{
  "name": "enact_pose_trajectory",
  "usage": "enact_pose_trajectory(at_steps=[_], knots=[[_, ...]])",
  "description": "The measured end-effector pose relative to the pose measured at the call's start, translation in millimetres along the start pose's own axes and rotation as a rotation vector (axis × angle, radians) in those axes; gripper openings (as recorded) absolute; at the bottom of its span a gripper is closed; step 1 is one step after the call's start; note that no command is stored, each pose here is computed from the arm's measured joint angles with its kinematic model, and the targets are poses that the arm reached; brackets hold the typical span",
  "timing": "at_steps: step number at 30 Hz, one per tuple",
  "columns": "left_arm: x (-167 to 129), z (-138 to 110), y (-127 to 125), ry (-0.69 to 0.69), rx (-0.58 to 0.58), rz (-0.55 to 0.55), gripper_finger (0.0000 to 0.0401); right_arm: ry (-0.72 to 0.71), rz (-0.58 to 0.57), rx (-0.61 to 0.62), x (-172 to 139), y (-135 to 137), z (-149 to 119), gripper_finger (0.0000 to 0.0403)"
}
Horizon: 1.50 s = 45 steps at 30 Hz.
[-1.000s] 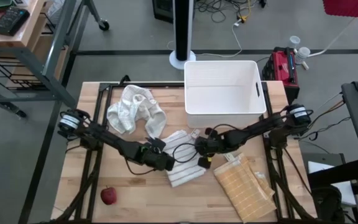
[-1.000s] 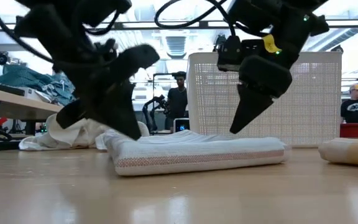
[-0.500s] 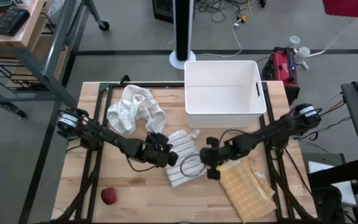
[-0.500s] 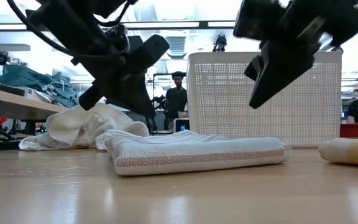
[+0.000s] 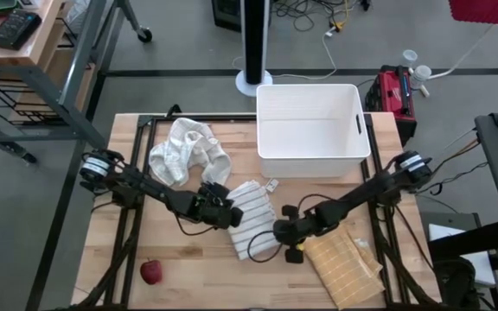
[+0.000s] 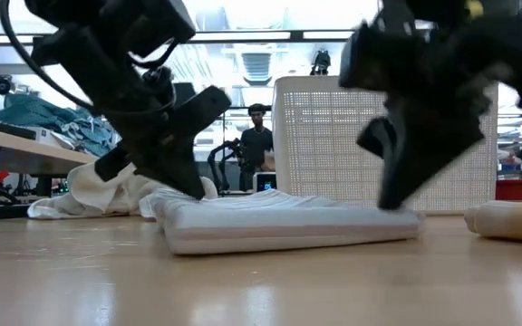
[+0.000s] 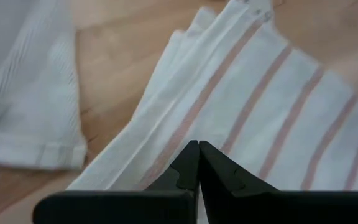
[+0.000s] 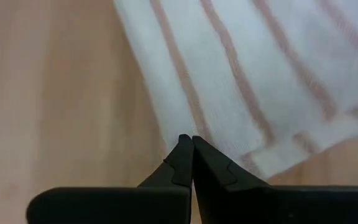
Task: Fold towel
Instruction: Fold the white striped towel, then fold the yellow squared towel
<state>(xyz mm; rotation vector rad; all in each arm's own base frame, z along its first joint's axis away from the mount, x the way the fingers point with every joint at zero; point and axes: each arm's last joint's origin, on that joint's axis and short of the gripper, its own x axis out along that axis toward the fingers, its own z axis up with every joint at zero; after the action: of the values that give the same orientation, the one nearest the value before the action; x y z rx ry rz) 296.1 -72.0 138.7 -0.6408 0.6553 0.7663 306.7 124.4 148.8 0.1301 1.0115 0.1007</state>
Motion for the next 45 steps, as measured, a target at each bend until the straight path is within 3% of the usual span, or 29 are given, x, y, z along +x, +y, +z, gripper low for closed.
enact_pose_trajectory(at_steps=[7, 14, 19, 24, 32, 37, 45], knots=[[3, -6, 8, 0.017, -0.067, 0.02, 0.0, 0.083, -0.104, 0.023, 0, -17, -5, 0.0], [-2, -3, -2, 0.012, -0.062, -0.015, 0.0, 0.048, -0.049, 0.014, -17, -14, 2, 0.0], [-11, 2, -19, 0.018, -0.004, -0.077, 0.0, 0.081, -0.031, 0.013, -52, -14, 0, 0.0], [-27, 7, -44, -0.003, 0.105, -0.165, 0.0, 0.175, -0.058, 0.1, -83, -14, -14, 0.0], [-42, 16, -63, -0.086, 0.19, -0.205, 0.0, 0.267, -0.077, 0.153, -88, 3, -32, 0.0003], [-38, 11, -62, -0.078, 0.203, -0.19, 0.0, 0.325, -0.003, 0.143, -86, 18, -40, 0.0039], [-36, 9, -59, -0.075, 0.199, -0.179, 0.0, 0.387, 0.039, 0.149, -68, 40, -53, 0.0141]])
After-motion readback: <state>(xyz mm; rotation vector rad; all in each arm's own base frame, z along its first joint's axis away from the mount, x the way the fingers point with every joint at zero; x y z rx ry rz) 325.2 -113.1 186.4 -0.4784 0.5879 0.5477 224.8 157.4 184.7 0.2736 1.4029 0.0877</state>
